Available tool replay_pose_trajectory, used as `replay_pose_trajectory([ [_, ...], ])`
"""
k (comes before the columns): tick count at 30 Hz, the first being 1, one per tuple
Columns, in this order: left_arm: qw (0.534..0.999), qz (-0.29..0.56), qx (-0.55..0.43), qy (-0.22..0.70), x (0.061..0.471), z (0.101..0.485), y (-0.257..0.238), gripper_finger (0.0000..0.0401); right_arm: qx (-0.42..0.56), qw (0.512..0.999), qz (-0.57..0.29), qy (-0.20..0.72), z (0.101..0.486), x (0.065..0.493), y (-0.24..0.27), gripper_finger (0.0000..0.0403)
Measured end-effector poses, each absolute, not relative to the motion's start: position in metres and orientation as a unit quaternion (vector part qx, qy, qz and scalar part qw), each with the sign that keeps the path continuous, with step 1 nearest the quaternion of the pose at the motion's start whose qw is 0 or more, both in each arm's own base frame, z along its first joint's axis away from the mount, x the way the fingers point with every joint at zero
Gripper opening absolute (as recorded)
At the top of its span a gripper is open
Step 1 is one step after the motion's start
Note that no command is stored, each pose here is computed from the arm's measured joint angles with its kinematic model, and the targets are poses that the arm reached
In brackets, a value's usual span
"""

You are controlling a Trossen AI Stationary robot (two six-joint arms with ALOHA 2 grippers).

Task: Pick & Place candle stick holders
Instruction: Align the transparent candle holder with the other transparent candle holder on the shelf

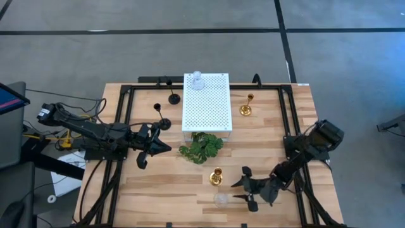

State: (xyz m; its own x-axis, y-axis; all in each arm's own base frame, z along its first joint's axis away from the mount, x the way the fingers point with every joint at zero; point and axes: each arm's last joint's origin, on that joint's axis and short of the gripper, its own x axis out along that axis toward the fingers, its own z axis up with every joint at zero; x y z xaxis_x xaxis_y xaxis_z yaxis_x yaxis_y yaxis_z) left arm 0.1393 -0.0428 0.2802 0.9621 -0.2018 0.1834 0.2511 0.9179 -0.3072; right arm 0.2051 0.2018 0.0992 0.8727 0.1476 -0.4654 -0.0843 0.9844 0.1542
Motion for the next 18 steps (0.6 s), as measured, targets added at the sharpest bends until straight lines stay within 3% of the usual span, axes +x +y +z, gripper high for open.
replay_pose_trajectory([
  [7,0.976,-0.116,-0.166,-0.074,0.139,0.280,-0.043,0.0008,0.071,0.977,0.088,0.181,0.083,0.218,0.221,0.0211],
  [18,0.977,-0.116,-0.166,-0.074,0.139,0.280,-0.043,0.0008,0.067,0.981,0.076,0.164,0.087,0.240,0.222,0.0225],
])
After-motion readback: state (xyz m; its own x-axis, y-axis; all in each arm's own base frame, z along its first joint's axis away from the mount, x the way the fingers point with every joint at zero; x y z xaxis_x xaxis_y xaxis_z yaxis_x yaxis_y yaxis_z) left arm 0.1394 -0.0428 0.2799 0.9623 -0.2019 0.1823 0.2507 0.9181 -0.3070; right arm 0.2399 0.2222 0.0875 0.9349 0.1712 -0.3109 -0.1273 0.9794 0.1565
